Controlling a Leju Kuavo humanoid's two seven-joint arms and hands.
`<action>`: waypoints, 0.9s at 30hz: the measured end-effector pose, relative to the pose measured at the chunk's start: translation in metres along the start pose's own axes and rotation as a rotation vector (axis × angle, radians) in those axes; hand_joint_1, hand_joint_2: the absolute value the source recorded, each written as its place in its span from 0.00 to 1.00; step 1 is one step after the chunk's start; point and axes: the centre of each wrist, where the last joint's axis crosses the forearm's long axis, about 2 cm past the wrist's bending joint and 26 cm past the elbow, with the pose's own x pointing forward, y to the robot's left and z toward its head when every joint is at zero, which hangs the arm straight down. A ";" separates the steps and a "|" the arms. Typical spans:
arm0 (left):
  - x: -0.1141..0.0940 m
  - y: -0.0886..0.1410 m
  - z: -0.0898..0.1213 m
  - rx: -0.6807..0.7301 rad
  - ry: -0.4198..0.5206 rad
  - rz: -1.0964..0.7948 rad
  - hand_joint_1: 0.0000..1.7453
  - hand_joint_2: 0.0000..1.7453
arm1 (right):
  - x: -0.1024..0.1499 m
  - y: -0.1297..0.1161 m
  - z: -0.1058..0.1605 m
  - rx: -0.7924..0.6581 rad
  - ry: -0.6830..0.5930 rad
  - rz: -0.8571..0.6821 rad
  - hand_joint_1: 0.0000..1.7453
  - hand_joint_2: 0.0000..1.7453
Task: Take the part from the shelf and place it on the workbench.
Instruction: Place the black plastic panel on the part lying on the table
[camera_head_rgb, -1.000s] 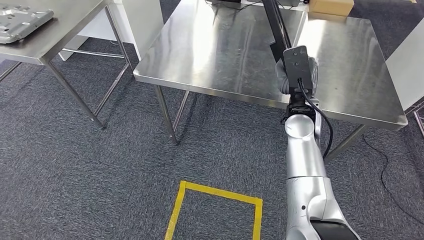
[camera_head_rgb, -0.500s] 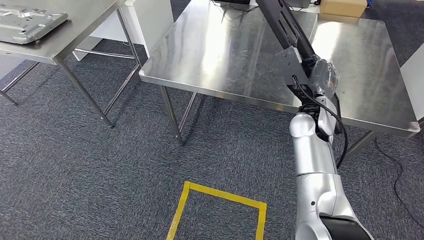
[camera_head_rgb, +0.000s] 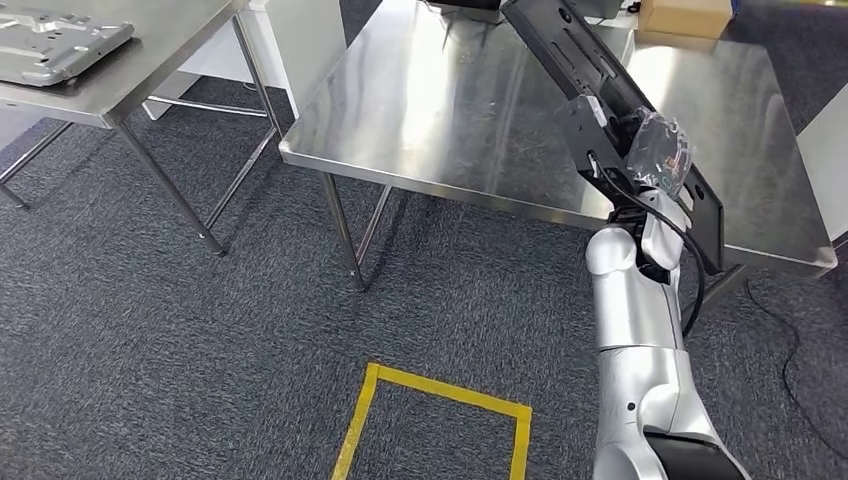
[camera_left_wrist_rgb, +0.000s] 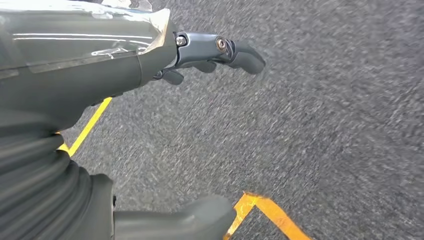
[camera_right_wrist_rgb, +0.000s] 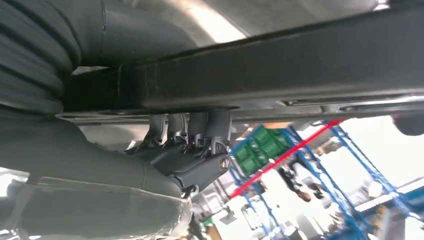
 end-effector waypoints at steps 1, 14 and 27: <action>0.000 0.000 0.000 0.000 0.000 0.001 0.00 1.00 | 0.000 -0.001 0.000 -0.002 -0.004 -0.001 1.00 1.00; -0.001 0.000 0.000 0.004 -0.008 0.010 0.00 1.00 | 0.003 0.003 0.004 0.007 -0.012 -0.017 1.00 1.00; 0.000 0.004 -0.002 0.007 -0.025 0.014 0.00 1.00 | 0.006 0.006 0.007 0.011 -0.013 -0.027 1.00 1.00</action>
